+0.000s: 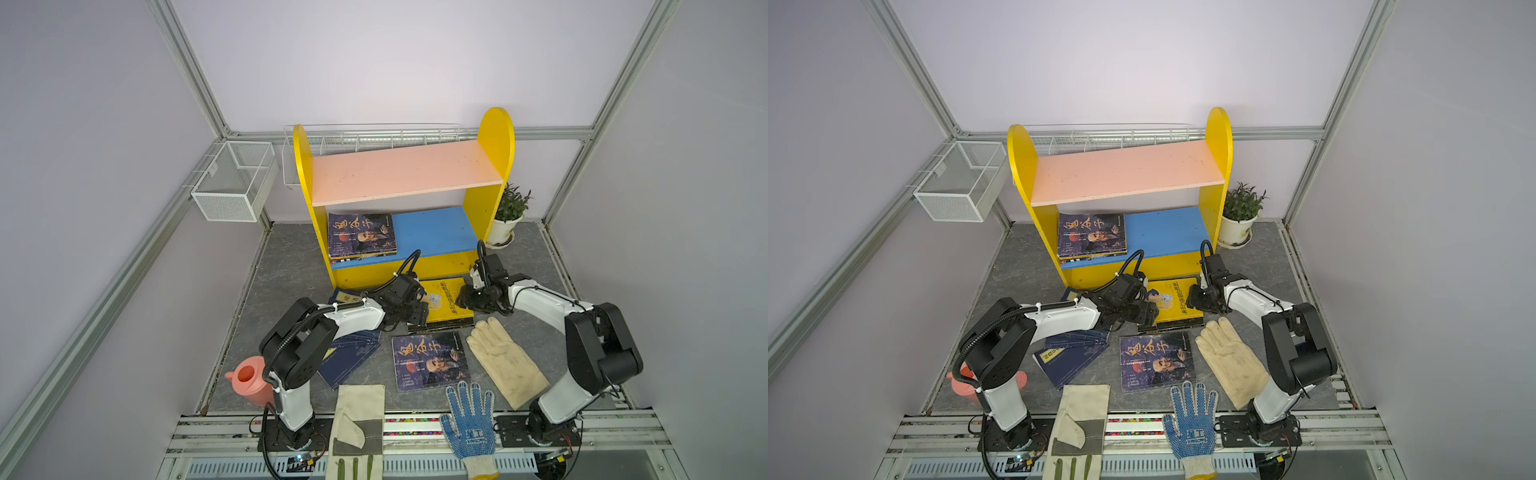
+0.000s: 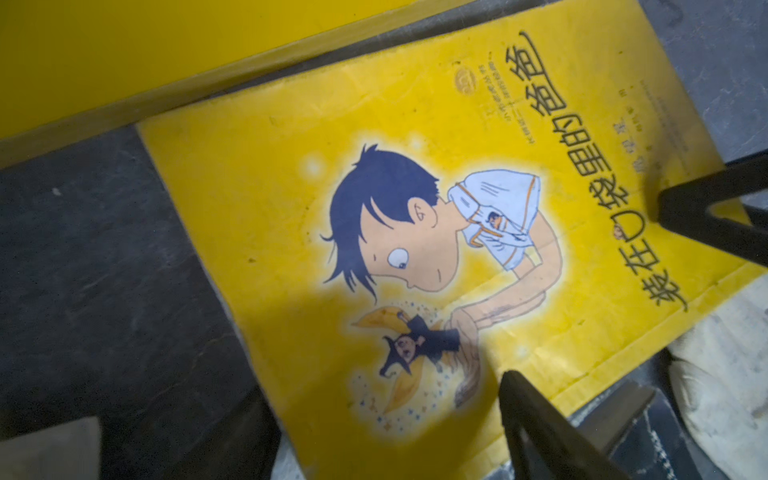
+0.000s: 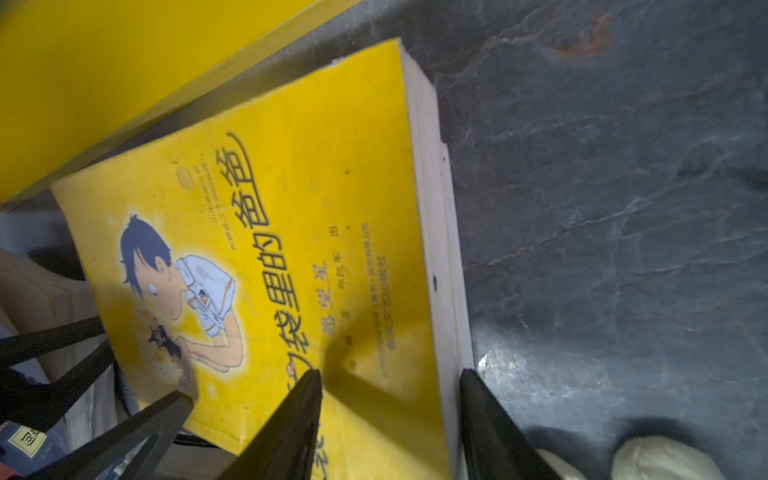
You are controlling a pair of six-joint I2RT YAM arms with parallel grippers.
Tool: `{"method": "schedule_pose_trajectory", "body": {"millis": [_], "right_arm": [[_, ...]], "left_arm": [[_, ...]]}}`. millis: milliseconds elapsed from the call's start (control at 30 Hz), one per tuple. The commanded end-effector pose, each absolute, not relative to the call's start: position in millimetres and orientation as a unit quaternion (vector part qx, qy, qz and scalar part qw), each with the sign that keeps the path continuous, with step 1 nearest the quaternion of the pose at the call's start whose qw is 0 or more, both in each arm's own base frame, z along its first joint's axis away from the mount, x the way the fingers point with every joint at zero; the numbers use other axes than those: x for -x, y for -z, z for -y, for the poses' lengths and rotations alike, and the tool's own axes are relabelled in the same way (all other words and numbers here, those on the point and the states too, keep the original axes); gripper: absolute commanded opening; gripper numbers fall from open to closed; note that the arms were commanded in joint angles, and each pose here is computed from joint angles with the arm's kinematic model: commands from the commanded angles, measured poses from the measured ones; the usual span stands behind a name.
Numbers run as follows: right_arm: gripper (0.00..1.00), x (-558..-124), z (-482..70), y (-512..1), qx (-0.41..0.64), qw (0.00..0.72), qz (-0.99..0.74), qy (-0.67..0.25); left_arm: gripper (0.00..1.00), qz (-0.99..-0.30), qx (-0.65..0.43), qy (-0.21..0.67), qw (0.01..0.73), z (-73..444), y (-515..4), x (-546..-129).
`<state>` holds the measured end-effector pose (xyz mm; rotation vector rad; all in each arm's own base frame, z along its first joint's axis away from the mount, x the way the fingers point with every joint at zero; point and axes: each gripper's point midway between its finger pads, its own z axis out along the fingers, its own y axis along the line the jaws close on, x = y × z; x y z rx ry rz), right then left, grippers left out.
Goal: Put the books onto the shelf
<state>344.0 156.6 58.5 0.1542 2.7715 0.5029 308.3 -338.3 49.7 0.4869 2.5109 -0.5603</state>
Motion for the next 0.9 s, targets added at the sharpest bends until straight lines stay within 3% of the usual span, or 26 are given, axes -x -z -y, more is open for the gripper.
{"method": "schedule_pose_trajectory", "body": {"millis": [0, 300, 600, 667, 867], "right_arm": [[0.55, -355.5, -175.9, -97.0, -0.022, 0.205, -0.955, -0.213], [0.56, -352.5, -176.3, -106.5, -0.003, 0.219, -0.958, -0.185], [0.54, -353.6, -212.5, -128.4, -0.001, 0.223, -0.928, -0.299], [0.50, -355.4, -214.5, -138.7, -0.006, 0.231, -0.922, -0.310], [0.20, -356.6, -208.9, -159.5, -0.007, 0.263, -0.915, -0.305]], "left_arm": [[0.80, -0.921, -0.191, 0.221, 0.259, 345.5, -55.8, -300.5], [0.80, -0.921, -0.191, 0.221, 0.259, 345.6, -55.5, -300.4], [0.80, -0.921, -0.190, 0.221, 0.259, 344.5, -55.5, -299.5], [0.80, -0.921, -0.189, 0.221, 0.260, 343.8, -56.2, -299.7], [0.80, -0.920, -0.186, 0.223, 0.265, 342.4, -58.2, -299.3]]}}
